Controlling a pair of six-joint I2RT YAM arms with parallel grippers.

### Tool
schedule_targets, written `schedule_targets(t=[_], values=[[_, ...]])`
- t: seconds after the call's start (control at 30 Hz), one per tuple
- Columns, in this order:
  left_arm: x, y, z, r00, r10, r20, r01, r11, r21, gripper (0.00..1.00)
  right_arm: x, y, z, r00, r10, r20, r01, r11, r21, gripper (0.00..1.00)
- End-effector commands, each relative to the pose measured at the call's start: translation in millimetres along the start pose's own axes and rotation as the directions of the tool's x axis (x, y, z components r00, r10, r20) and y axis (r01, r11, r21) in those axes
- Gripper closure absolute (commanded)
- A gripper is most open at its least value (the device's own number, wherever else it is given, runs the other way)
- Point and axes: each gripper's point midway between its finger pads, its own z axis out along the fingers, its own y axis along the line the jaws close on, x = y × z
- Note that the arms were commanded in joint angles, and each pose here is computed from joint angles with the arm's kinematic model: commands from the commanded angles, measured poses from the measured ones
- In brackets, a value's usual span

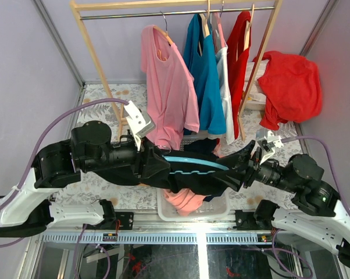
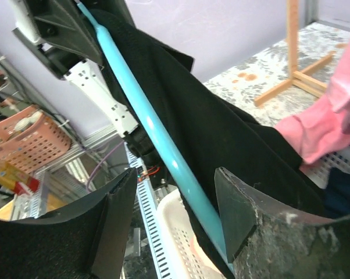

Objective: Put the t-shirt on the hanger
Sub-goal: Pick up the hanger from the bin.

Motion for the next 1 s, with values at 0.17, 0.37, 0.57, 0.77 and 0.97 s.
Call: schedule_targets(t=[0.17,0.37,0.57,0.77,0.97], values=[[-50.1,30.7,-17.7,0.98,-0.043,0.193,0.084,0.974,-0.21,1.0,-16.5,-11.5,-19.1,1.0,-0.007,0.001,0.007,0.992,0.129,0.37],[-82.1,45.4,-38.2,0.95,-0.054,0.309,0.152,0.941,-0.303,1.0,-11.6,-8.9,-13.7,1.0,0.014,-0.007,-0.013,0.995,0.104,0.38],[-95.7,51.3,-56.6,0.925,-0.045,0.378,0.182,0.925,-0.334,1.0,-12.3,-0.9,3.7,0.999,0.041,-0.02,-0.04,0.998,0.045,0.37],[-102.0,53.6,-62.0,0.906,-0.047,0.42,0.204,0.919,-0.337,1.0,-4.9,2.6,44.4,0.993,0.115,-0.036,-0.116,0.993,-0.033,0.41],[-95.3,58.5,-56.2,0.908,-0.05,0.416,0.212,0.911,-0.354,1.0,4.1,2.1,70.2,0.985,0.166,-0.038,-0.168,0.982,-0.084,0.42]])
